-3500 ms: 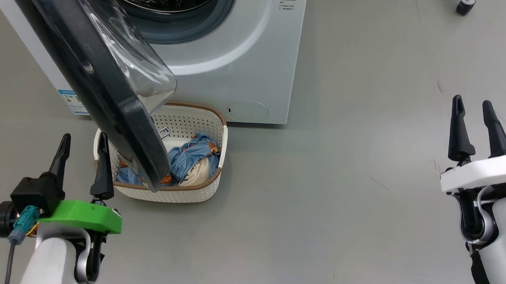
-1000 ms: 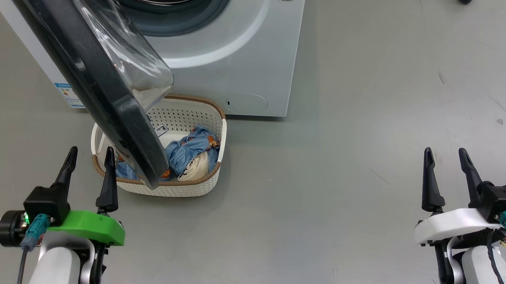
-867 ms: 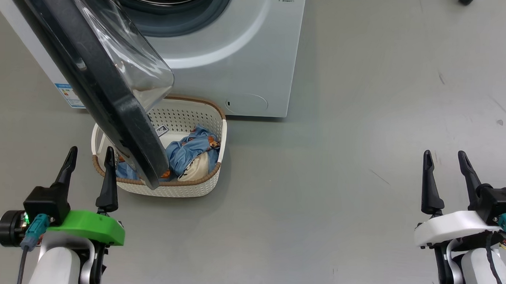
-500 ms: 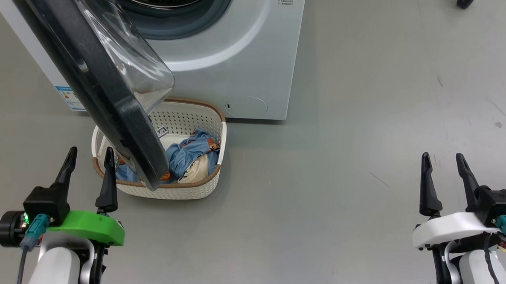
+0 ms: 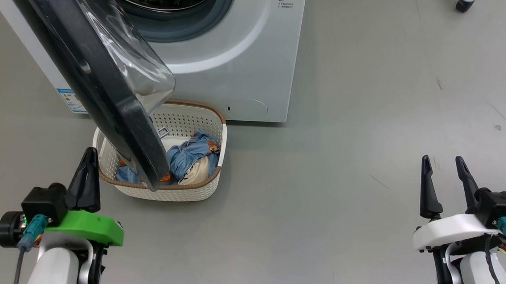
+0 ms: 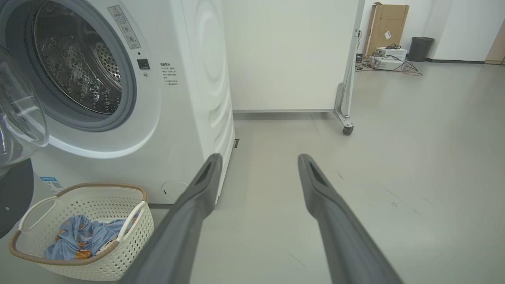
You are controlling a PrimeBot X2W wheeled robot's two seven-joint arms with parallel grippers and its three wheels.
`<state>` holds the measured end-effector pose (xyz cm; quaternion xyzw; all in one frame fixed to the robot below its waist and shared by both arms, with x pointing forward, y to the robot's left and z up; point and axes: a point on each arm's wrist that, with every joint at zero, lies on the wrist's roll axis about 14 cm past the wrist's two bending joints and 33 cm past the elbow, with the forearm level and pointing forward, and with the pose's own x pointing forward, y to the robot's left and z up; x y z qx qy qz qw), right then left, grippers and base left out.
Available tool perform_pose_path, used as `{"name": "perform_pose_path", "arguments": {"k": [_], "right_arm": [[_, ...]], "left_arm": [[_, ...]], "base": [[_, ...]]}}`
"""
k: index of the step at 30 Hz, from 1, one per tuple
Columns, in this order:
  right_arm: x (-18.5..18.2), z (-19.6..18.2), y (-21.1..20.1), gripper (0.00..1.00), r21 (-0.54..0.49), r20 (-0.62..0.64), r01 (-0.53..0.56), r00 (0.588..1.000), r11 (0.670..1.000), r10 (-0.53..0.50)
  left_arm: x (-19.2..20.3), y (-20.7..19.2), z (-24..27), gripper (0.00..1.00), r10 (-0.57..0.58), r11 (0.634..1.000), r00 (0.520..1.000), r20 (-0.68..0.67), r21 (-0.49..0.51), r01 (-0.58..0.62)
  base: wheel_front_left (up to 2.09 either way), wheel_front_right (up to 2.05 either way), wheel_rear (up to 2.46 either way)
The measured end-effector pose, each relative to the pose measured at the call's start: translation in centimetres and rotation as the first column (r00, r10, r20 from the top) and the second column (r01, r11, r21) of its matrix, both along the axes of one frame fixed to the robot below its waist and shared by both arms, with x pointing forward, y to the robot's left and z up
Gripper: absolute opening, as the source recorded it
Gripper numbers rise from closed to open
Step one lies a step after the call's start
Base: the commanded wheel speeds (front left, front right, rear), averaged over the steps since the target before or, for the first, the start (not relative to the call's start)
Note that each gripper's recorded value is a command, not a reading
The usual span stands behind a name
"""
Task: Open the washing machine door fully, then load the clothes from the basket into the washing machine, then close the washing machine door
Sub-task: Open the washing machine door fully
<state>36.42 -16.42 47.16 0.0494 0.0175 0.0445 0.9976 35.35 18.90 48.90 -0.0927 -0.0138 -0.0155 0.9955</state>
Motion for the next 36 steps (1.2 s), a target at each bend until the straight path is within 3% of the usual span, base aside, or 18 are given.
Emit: {"name": "perform_pose_path", "arguments": {"k": [4, 10, 18, 27, 36], "right_arm": [[0.0, 0.0, -0.1, 1.0, 0.001, 0.001, 0.001, 1.0, 1.0, -0.001], [0.1, 0.0, 0.0, 1.0, -0.003, 0.002, -0.002, 1.0, 1.0, 0.002], [0.1, 0.1, 0.0, 1.0, 0.002, 0.004, 0.002, 1.0, 1.0, -0.002], [0.0, -0.1, 0.2, 1.0, 0.013, -0.001, 0.0, 1.0, 1.0, 0.0], [-0.2, -0.5, -0.1, 1.0, 0.015, -0.016, 0.005, 1.0, 1.0, -0.005]], "left_arm": [[0.1, 1.0, 0.8, 0.0, 0.035, 0.999, 0.999, 0.026, -0.006, -0.035], [1.0, 2.9, 7.0, 0.0, 0.084, 0.996, 0.973, 0.216, 0.009, -0.088], [1.1, 2.2, 17.8, 0.0, 0.067, 0.997, 0.846, 0.529, 0.006, -0.082], [-1.1, -5.3, 24.7, 0.0, -0.137, 0.989, 0.689, 0.711, 0.055, 0.14], [-2.4, -11.9, 23.4, 0.0, -0.323, 0.93, 0.66, 0.678, 0.097, 0.356]], "base": [[0.0, 0.0, 0.0], [0.0, 0.0, 0.0], [0.0, 0.0, 0.0], [0.0, 0.0, 0.0], [0.0, 0.0, 0.0]]}}
